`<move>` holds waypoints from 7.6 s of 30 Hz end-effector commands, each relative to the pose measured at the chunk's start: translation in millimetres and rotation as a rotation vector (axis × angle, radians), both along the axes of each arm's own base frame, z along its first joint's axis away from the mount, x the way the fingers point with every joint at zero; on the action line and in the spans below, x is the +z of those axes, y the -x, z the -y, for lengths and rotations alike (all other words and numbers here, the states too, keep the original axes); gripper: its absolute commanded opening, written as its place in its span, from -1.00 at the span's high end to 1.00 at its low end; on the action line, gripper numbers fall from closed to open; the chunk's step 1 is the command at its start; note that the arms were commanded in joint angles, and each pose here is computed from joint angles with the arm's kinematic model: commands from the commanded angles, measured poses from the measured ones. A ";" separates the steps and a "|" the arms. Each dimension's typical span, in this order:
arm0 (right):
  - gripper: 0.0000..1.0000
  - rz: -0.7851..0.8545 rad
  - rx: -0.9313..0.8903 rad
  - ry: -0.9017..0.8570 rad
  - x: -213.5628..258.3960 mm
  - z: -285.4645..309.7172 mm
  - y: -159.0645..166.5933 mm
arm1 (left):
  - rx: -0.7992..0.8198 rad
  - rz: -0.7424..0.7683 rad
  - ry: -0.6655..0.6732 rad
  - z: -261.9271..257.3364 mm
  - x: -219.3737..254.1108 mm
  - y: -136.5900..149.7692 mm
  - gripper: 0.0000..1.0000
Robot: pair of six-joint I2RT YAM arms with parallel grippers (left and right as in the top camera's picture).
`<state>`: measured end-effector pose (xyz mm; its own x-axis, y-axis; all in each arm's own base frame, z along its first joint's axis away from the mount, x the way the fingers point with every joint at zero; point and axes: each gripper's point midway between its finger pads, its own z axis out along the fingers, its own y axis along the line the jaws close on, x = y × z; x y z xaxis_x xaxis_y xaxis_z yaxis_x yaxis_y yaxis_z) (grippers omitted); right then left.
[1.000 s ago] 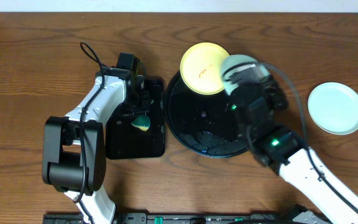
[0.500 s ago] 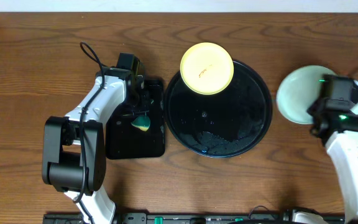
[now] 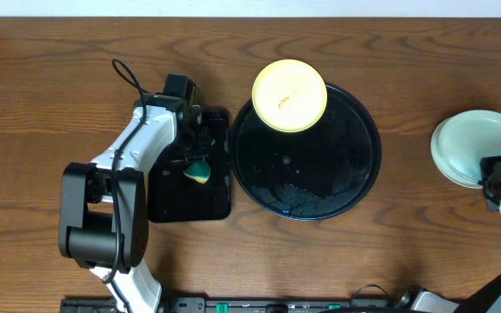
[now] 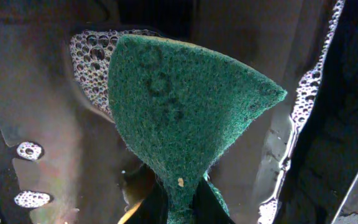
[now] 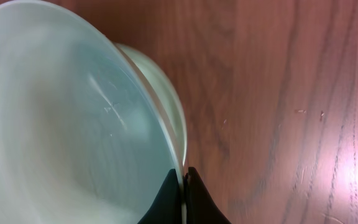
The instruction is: Clean dirty plates on tray and stack at the side
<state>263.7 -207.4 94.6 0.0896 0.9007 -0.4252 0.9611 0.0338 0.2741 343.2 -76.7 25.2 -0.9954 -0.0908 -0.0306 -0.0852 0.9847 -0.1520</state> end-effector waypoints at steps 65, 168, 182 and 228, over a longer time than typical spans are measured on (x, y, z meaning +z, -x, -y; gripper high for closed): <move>-0.04 0.174 1.580 0.009 13.2 -266.7 -92.2 | -0.014 -0.036 -0.011 -4.4 -2.7 9.5 -0.15; -0.47 0.051 1.768 0.072 14.2 -354.5 -143.2 | -0.020 0.036 0.023 -5.2 -16.0 24.2 0.86; -0.41 0.156 1.771 0.240 31.2 -354.7 -176.8 | -0.009 0.058 0.027 -4.3 2.8 18.5 0.85; 0.98 -0.104 1.489 0.041 -35.5 -323.3 -154.4 | 0.023 0.051 0.029 -4.7 -5.6 22.6 0.85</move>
<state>428.9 117.9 47.5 -0.8991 0.1316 -0.4174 0.0547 0.9801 0.1910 319.4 -74.7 15.8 -0.9927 -0.1064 -0.0565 -0.0939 0.9773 -0.1900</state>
